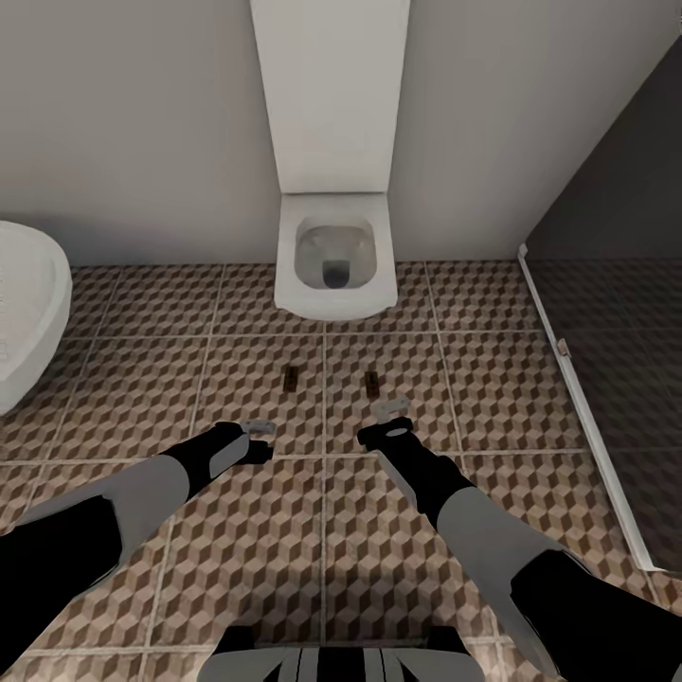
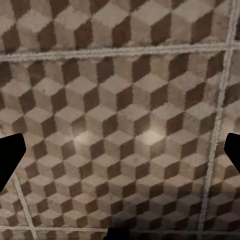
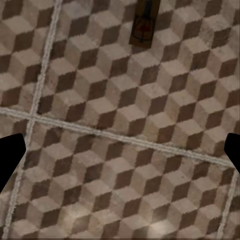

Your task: Take the four mousetraps from the cabinet in the bathroom and place them on the bathroom floor. Make sure all four end up on the same floor surface, and ensure that at least two of them are either under or directly next to the same bathroom sink.

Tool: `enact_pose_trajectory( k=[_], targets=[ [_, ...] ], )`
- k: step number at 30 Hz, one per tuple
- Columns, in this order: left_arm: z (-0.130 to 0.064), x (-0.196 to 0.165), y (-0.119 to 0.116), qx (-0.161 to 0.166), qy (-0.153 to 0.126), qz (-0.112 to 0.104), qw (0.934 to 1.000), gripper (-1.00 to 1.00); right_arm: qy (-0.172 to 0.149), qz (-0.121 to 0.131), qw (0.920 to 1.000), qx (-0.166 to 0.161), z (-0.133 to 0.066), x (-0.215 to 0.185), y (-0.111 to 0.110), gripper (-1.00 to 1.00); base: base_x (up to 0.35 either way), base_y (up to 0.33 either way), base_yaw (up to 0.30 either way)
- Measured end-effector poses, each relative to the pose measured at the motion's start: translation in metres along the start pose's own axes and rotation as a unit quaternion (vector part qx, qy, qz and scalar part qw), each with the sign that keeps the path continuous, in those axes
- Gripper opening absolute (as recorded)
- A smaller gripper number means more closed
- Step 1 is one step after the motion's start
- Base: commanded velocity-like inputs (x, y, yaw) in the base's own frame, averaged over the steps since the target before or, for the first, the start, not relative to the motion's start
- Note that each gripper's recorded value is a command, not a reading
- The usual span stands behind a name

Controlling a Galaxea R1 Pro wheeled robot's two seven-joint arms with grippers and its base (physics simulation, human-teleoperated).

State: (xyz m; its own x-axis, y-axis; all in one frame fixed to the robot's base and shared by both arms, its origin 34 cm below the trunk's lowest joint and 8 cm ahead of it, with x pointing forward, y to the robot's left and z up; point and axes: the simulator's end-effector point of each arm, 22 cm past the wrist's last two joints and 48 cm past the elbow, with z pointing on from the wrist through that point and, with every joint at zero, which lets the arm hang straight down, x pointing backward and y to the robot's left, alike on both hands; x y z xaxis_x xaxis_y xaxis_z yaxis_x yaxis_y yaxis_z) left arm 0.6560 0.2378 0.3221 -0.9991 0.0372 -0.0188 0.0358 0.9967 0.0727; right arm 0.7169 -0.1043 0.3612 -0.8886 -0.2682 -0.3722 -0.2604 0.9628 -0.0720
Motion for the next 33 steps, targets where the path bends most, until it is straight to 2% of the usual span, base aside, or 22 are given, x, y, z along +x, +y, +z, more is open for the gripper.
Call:
enact_pose_trajectory(
  k=[9, 19, 28, 33],
  targets=[
    [-0.013, 0.006, 0.005, -0.002, 0.005, -0.001, 1.0000, 1.00, -0.018, 0.006, 0.9998, 0.004, -0.012, -0.008, -0.005, 1.00, 0.000, 0.000, 0.000],
    [-0.015, 0.058, 0.020, -0.010, 0.036, -0.005, 0.9993, 1.00, -0.012, 0.007, 0.9999, 0.002, -0.018, 0.016, -0.015, 1.00, 0.000, 0.000, 0.000],
    [-0.019, 0.089, 0.023, -0.012, 0.025, -0.014, 0.9995, 1.00, -0.023, 0.009, 0.9997, 0.002, -0.027, 0.029, -0.033, 1.00, 0.000, 0.000, 0.000],
    [-0.022, 0.110, 0.022, -0.011, 0.022, -0.019, 0.9995, 1.00, -0.031, 0.009, 0.9995, 0.009, -0.031, 0.039, -0.052, 1.00, 0.000, 0.000, 0.000]
  ],
)
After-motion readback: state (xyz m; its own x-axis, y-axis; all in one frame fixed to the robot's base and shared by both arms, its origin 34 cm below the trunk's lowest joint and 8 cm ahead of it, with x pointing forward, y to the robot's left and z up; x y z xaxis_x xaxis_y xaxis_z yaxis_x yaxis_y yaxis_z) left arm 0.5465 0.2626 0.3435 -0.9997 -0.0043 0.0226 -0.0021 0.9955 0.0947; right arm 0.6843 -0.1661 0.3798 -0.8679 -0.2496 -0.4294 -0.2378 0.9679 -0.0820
